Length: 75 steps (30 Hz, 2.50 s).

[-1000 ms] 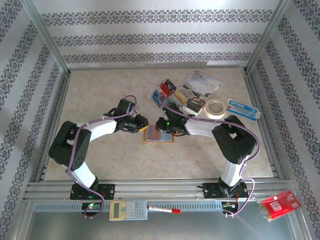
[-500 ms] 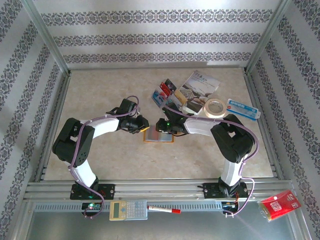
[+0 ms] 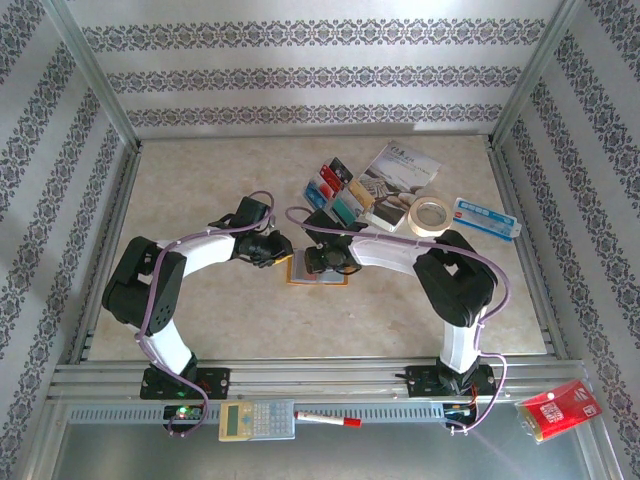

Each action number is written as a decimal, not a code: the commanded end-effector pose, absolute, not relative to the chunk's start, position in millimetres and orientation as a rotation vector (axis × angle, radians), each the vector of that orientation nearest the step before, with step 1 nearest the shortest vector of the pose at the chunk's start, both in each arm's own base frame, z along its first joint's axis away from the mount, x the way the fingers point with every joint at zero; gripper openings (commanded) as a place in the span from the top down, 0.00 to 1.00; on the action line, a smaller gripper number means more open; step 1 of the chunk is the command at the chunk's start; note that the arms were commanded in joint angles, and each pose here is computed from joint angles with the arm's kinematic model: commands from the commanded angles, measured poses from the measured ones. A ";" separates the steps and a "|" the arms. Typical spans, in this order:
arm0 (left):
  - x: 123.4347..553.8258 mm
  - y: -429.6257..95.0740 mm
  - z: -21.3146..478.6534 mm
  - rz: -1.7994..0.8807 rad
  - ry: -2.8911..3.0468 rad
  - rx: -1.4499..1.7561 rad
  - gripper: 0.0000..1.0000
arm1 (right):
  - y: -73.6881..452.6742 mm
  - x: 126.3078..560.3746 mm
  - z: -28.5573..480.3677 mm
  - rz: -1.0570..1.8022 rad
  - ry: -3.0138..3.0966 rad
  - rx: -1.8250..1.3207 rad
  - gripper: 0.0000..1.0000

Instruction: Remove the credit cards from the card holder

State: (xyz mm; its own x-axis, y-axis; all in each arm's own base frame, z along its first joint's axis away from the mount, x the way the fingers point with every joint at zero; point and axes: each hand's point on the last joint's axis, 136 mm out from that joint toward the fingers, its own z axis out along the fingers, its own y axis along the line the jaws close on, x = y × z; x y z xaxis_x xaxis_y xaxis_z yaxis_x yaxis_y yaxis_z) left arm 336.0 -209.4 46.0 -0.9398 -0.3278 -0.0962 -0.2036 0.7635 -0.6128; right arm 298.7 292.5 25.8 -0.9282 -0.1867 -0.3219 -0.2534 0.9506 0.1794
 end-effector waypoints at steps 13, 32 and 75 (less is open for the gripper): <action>299.4 -218.3 51.9 -1.052 2.835 -0.343 0.75 | 263.0 280.0 -20.0 0.068 2.956 -0.341 0.63; 302.5 -240.6 44.7 -1.089 2.862 -0.299 0.75 | 254.3 279.6 -29.8 0.066 2.976 -0.318 0.71; 300.0 -229.2 34.2 -0.955 2.916 -0.298 0.78 | 250.8 281.5 -33.4 0.090 2.977 -0.280 0.75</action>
